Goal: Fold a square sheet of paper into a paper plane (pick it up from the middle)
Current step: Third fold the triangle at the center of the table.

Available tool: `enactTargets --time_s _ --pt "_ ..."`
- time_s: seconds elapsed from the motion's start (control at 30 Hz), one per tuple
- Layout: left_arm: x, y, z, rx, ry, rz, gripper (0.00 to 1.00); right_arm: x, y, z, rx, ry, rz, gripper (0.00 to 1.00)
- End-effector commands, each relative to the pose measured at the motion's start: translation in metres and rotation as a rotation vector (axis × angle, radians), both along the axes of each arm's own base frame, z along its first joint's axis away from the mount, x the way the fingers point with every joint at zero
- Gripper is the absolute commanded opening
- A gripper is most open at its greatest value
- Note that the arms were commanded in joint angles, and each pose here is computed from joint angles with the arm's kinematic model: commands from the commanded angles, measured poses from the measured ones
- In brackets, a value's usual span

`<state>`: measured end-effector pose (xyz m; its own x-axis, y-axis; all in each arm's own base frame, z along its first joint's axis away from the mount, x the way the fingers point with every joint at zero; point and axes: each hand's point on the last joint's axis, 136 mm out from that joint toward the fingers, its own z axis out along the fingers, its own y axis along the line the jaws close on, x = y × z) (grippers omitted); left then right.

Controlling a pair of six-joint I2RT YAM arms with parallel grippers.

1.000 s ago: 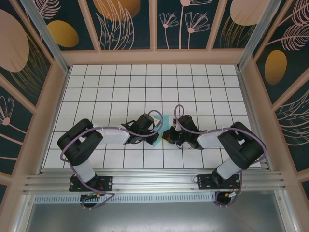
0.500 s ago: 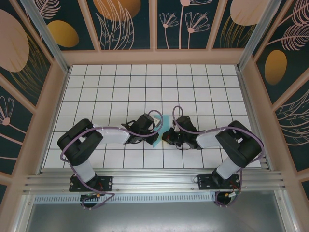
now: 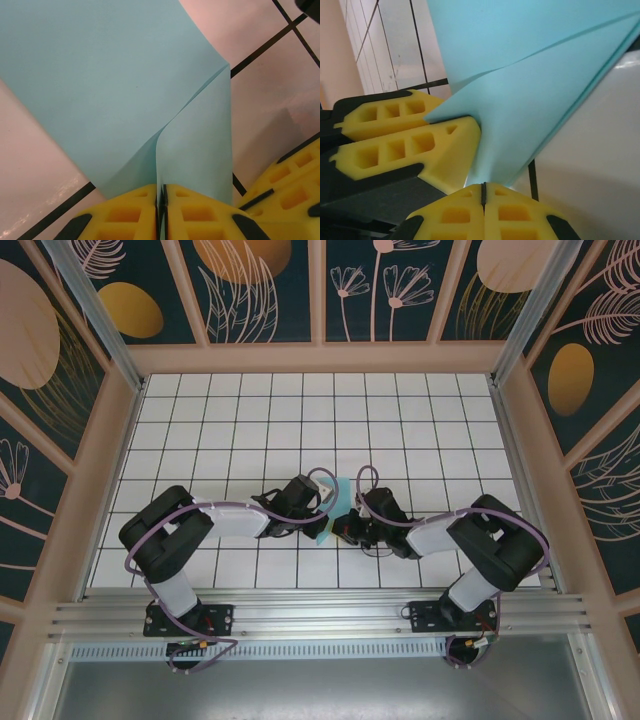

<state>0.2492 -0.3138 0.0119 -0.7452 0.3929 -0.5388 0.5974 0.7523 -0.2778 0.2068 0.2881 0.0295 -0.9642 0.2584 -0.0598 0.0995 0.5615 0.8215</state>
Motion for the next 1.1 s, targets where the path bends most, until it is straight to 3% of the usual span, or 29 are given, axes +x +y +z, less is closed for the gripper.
enactTargets --time_s 0.0,0.27,0.57,1.07 --pt "-0.022 0.036 -0.047 0.183 0.099 0.004 0.14 0.002 0.005 0.012 0.044 -0.036 -0.009 0.05" --pt "-0.02 0.034 -0.047 0.178 0.102 0.0 0.14 0.004 0.013 0.006 0.058 -0.033 0.002 0.04" --pt "-0.02 0.035 -0.048 0.192 0.099 0.002 0.14 -0.001 0.007 -0.018 -0.017 0.004 0.012 0.05" --pt "-0.02 0.037 -0.048 0.197 0.096 0.004 0.12 -0.012 0.021 0.003 0.043 -0.025 0.027 0.05"
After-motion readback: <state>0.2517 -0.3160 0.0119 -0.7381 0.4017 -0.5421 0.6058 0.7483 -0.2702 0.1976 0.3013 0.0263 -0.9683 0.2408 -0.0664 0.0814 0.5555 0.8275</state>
